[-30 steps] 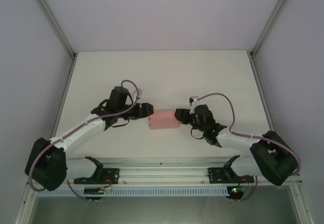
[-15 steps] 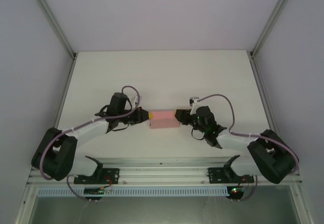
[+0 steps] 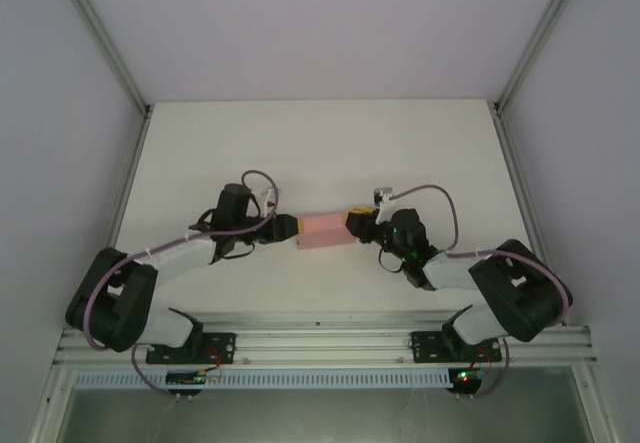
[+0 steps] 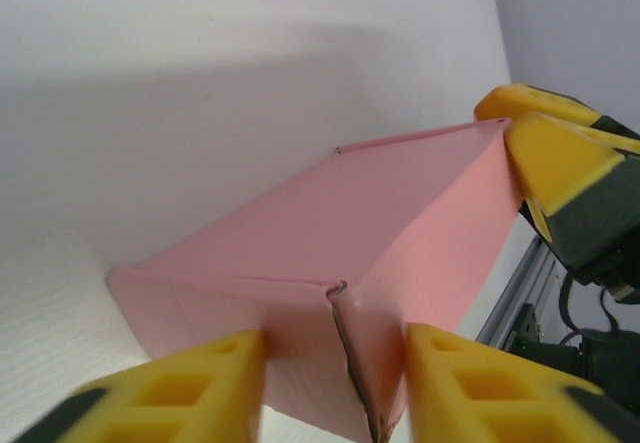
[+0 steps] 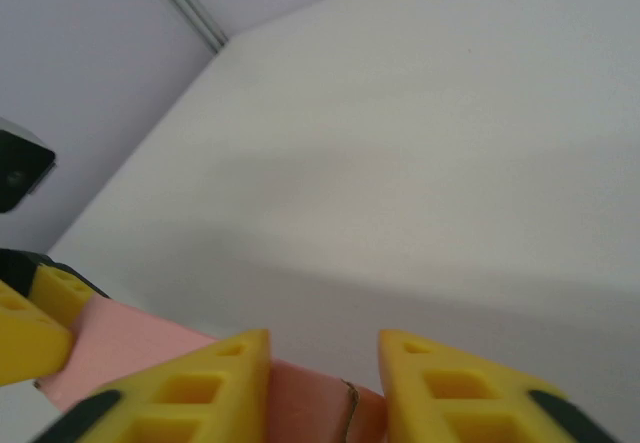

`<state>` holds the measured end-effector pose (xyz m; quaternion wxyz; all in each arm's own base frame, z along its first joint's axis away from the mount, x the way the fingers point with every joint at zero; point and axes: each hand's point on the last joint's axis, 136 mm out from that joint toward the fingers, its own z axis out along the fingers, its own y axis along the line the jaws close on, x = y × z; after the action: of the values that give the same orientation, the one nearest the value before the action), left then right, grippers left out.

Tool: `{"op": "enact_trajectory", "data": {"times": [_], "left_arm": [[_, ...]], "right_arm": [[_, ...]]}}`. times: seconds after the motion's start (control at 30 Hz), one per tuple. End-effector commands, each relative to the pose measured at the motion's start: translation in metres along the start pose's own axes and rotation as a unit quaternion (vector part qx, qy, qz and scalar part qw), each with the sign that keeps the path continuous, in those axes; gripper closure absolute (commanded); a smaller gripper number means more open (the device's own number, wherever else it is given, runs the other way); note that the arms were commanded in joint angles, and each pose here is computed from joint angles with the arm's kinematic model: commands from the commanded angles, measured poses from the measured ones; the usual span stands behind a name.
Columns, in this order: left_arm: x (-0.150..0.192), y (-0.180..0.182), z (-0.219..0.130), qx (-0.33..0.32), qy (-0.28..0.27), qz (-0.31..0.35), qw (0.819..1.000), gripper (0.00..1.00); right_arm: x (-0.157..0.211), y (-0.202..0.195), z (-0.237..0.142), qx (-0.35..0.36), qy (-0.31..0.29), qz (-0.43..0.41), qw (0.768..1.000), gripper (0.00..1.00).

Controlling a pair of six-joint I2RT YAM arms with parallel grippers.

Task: Assemble paper box

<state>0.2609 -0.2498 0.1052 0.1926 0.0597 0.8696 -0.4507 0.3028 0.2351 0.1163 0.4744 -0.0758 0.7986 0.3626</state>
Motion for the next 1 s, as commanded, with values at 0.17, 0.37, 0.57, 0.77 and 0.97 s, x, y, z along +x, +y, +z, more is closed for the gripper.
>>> {"op": "enact_trajectory", "data": {"times": [0.17, 0.37, 0.57, 0.77, 0.97], "left_arm": [[-0.028, -0.016, -0.018, -0.066, -0.009, 0.034, 0.997, 0.35], [-0.065, -0.026, -0.053, -0.147, -0.068, 0.07, 0.984, 0.0], [-0.104, 0.027, -0.134, -0.393, -0.175, 0.042, 0.902, 0.0], [-0.11, 0.066, -0.172, -0.443, -0.198, -0.002, 0.874, 0.0], [-0.105, 0.086, -0.183, -0.46, -0.205, 0.0, 0.864, 0.01]], "right_arm": [[0.021, -0.013, -0.019, 0.089, 0.116, 0.031, 0.989, 0.52], [-0.039, 0.03, -0.024, 0.032, 0.098, -0.034, 0.994, 0.01], [-0.044, 0.068, -0.029, -0.1, 0.181, -0.264, 0.942, 0.0], [0.0, 0.084, -0.041, -0.221, 0.323, -0.459, 0.798, 0.0], [0.017, 0.075, -0.013, -0.232, 0.407, -0.522, 0.713, 0.01]]}}
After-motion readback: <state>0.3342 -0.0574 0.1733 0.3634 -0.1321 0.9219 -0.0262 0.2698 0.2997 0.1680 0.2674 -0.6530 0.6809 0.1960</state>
